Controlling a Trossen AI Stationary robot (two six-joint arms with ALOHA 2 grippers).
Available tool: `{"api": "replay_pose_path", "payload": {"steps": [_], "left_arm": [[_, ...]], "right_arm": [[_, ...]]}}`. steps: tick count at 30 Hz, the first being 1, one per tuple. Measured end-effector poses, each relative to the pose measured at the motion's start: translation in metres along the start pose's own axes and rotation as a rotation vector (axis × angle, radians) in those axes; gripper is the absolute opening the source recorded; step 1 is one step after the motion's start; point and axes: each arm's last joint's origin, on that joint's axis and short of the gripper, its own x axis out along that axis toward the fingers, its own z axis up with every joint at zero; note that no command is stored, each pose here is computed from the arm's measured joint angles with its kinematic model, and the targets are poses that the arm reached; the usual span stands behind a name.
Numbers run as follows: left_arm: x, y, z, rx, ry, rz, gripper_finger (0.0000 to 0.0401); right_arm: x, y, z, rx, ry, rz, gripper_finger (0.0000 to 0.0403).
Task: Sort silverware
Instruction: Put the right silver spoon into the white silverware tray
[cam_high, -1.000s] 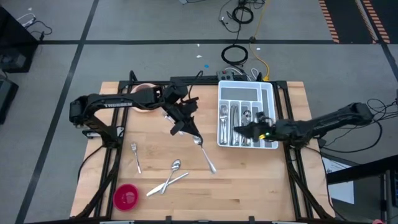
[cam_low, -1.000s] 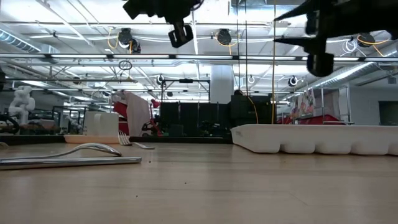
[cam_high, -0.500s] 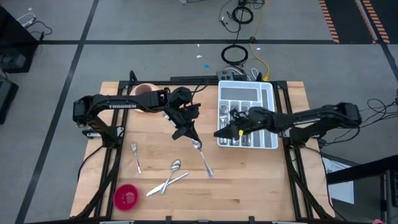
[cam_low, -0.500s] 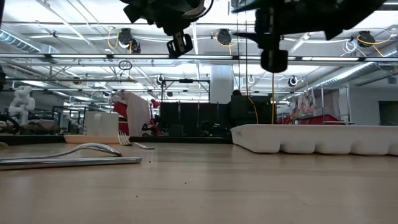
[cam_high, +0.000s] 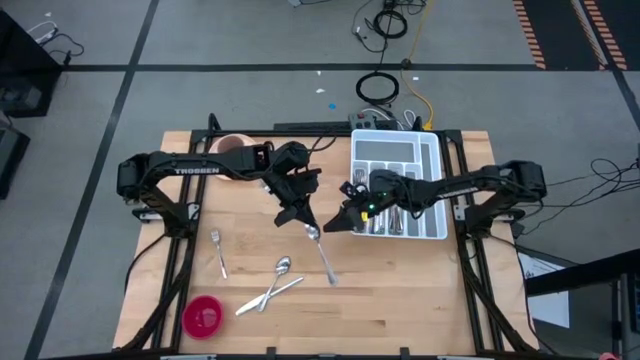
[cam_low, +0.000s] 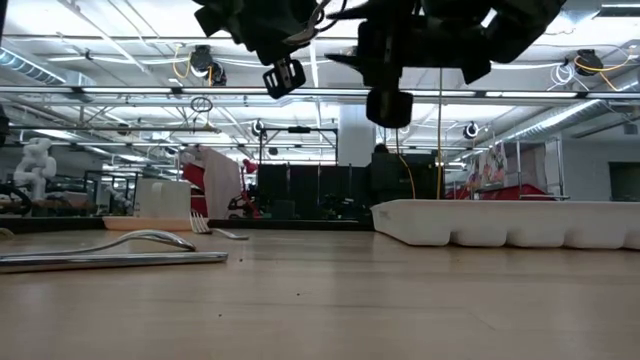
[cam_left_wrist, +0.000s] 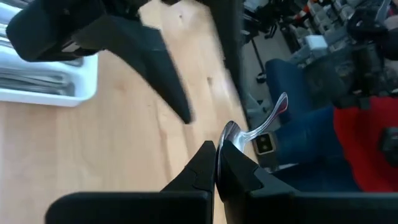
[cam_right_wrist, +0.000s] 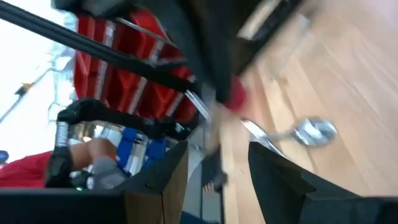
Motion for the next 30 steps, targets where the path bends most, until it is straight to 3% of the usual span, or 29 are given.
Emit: {"api": "replay_pose_path", "payload": {"steps": [13,25,30], "left_arm": [[0.013,0.015,-0.004,-0.022,0.040,0.039,0.0011],[0.012,0.015,-0.003,0.001,0.032,0.040,0.0011],[0.012,0.015,-0.002,0.015,0.018,0.039,0.0011]], "right_arm": [[0.004,-0.016,0.004,-0.008,-0.027,-0.047,0.0157],[0.018,-0.030,0.000,-0.008,-0.033,-0.015,0.0157],[0.018,-0.029,0.001,-0.052,-0.038,-0.004,0.0128]]}}
